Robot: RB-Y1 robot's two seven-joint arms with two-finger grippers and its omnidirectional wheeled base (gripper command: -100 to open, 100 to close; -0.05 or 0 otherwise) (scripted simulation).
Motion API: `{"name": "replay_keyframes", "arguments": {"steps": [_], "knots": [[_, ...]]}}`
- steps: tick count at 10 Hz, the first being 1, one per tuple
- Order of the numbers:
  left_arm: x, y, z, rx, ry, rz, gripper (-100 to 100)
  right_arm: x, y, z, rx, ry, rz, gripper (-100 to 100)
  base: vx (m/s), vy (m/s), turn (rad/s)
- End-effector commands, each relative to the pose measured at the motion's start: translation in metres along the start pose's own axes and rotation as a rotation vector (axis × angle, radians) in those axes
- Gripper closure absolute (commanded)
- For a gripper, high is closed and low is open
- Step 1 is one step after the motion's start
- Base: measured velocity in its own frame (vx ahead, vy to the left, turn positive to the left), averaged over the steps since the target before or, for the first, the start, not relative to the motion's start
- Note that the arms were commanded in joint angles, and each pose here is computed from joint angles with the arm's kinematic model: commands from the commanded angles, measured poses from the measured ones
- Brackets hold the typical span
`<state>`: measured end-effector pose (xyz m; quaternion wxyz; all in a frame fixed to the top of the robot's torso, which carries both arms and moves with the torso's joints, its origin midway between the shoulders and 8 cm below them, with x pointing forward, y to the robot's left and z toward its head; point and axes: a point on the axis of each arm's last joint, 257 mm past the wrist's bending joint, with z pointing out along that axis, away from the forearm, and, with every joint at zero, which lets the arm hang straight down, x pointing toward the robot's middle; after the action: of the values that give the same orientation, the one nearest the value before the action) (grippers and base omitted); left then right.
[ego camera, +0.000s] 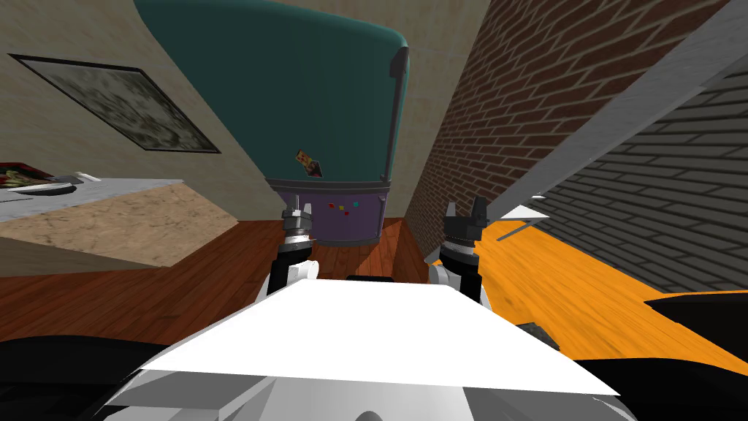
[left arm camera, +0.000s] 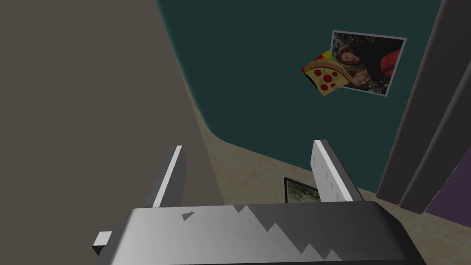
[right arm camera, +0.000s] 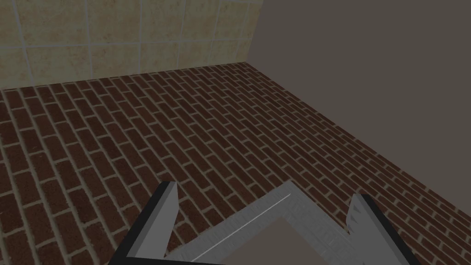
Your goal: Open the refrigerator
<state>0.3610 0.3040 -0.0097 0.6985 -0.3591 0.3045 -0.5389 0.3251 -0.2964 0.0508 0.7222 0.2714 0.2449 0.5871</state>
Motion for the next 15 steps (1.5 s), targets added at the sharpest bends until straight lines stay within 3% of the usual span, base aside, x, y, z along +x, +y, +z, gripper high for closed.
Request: {"name": "replay_keyframes", "arguments": {"steps": [1, 9, 10, 15], "knots": [[0.000, 0.000, 0.000, 0.000, 0.000, 0.000, 0, 0.000, 0.000, 0.000, 0.000, 0.000, 0.000, 0, 0.000, 0.000, 0.000], [0.000, 0.000, 0.000, 0.000, 0.000, 0.000, 0, 0.000, 0.000, 0.000, 0.000, 0.000, 0.000, 0, 0.000, 0.000, 0.000], [0.005, 0.004, 0.002, -0.009, 0.038, 0.017, -100, 0.000, 0.000, 0.000, 0.000, 0.000, 0.000, 0, 0.003, -0.009, -0.043], [0.020, 0.040, 0.011, -0.085, 0.172, 0.076, -100, 0.000, 0.000, 0.000, 0.000, 0.000, 0.000, 0, -0.012, -0.033, -0.110]]}}
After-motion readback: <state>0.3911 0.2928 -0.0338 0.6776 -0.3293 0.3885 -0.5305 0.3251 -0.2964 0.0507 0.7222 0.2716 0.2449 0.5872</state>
